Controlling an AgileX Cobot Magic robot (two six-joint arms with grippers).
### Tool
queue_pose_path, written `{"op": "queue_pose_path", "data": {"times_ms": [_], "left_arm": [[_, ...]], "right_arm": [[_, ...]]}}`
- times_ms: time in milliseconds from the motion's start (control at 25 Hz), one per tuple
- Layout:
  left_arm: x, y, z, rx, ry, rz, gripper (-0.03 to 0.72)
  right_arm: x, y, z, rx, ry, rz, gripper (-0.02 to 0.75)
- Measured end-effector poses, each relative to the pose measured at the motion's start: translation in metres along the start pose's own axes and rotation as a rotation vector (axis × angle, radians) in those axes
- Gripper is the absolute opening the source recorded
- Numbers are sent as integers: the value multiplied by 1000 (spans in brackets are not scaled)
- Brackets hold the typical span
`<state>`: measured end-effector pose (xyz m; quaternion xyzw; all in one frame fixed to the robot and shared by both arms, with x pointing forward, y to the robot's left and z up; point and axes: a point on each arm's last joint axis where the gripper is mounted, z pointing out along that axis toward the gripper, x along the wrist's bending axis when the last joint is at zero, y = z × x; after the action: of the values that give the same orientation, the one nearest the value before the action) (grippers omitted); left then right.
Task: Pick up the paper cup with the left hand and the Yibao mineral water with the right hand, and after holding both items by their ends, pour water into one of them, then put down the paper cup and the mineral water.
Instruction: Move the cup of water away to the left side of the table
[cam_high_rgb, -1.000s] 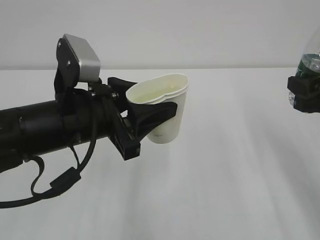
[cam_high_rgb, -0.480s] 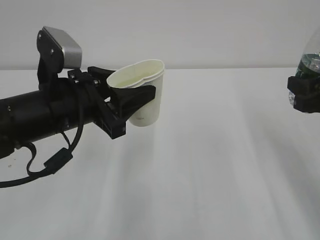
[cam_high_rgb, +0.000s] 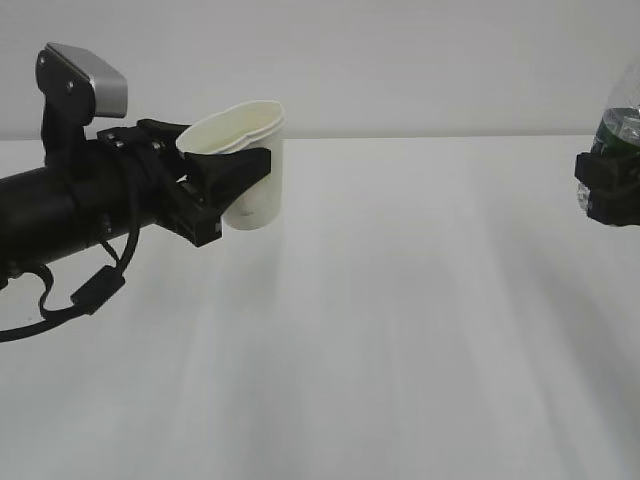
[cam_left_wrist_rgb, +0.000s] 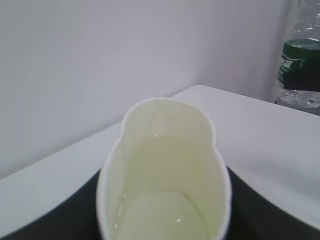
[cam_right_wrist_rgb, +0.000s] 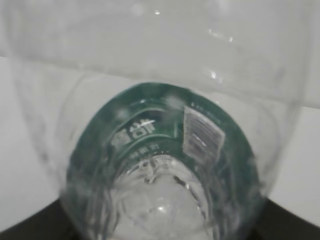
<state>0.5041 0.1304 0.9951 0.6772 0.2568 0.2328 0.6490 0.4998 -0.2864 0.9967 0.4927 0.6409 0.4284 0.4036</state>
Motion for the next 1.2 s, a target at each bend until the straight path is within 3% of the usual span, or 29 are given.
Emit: {"op": "queue_pose_path", "data": {"times_ms": [1200], "left_arm": [[57,1,-22,-19,221,-32,373]], "right_arm": [[0,0,0,1,-1,2,403]]}}
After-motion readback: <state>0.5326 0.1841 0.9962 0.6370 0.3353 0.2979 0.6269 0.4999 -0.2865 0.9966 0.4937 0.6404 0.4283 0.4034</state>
